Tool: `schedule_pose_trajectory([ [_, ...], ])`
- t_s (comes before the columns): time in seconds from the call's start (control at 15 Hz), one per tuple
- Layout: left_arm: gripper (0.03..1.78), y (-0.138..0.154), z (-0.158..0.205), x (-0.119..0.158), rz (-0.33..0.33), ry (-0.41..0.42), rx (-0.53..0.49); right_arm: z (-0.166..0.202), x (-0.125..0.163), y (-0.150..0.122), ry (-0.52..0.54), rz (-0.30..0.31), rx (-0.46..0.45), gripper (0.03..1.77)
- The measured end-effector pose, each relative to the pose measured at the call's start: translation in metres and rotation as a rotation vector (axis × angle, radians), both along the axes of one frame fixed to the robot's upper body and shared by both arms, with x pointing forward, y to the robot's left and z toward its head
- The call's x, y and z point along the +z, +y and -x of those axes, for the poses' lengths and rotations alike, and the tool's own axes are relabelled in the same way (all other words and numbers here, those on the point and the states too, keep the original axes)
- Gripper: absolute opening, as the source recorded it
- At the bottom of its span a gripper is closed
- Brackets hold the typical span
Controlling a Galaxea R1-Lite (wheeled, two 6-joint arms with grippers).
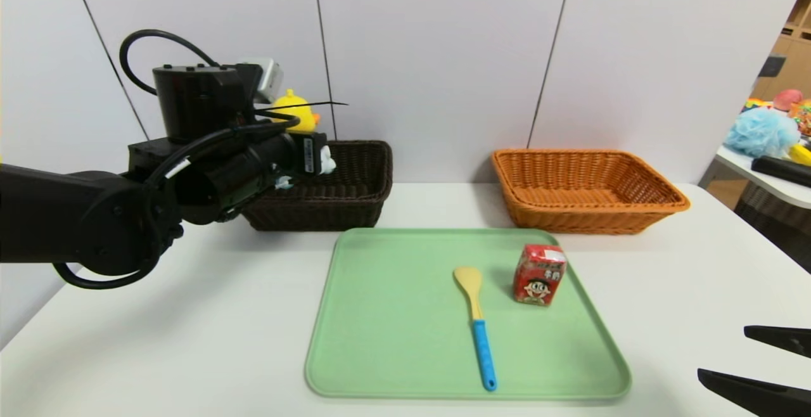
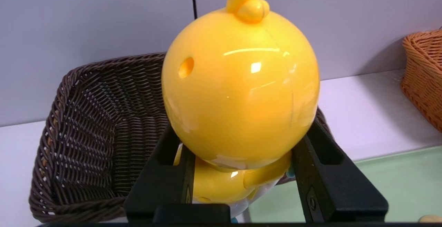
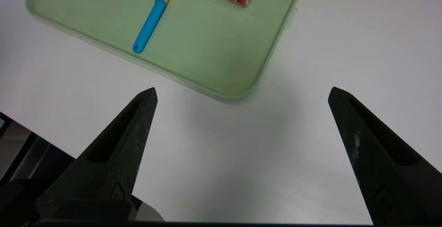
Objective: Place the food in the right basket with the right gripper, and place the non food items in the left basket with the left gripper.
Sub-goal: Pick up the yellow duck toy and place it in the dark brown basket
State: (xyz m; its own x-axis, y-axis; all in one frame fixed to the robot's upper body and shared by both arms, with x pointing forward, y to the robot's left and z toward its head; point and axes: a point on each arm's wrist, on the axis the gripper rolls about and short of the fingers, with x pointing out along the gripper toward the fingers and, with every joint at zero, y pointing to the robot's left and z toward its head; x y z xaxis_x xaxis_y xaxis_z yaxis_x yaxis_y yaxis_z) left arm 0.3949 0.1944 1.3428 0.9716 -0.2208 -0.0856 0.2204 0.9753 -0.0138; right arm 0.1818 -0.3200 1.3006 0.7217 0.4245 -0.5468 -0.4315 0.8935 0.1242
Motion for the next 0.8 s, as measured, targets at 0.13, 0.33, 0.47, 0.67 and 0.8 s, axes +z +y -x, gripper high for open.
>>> schedule_pose_trajectory([
  [0.13,0.81,0.016,-0.01,0.0,0.001,0.005,-0.048,0.0,0.0,0.0,0.0,0.0,0.001,1.71],
  [0.33,0.81,0.029,-0.029,0.002,0.009,-0.007,-0.076,-0.001,0.001,0.0,-0.001,0.0,0.003,1.71],
  [0.47,0.81,0.031,-0.041,0.001,0.003,-0.017,-0.087,-0.002,0.002,0.001,-0.001,0.0,0.007,1.71],
  [0.67,0.81,0.031,-0.058,-0.003,-0.004,-0.019,-0.123,-0.004,0.002,0.003,0.001,0.0,0.028,1.71],
  [0.8,0.81,0.032,-0.069,-0.008,-0.016,-0.019,-0.147,-0.006,0.003,0.004,-0.012,0.001,0.029,1.71],
])
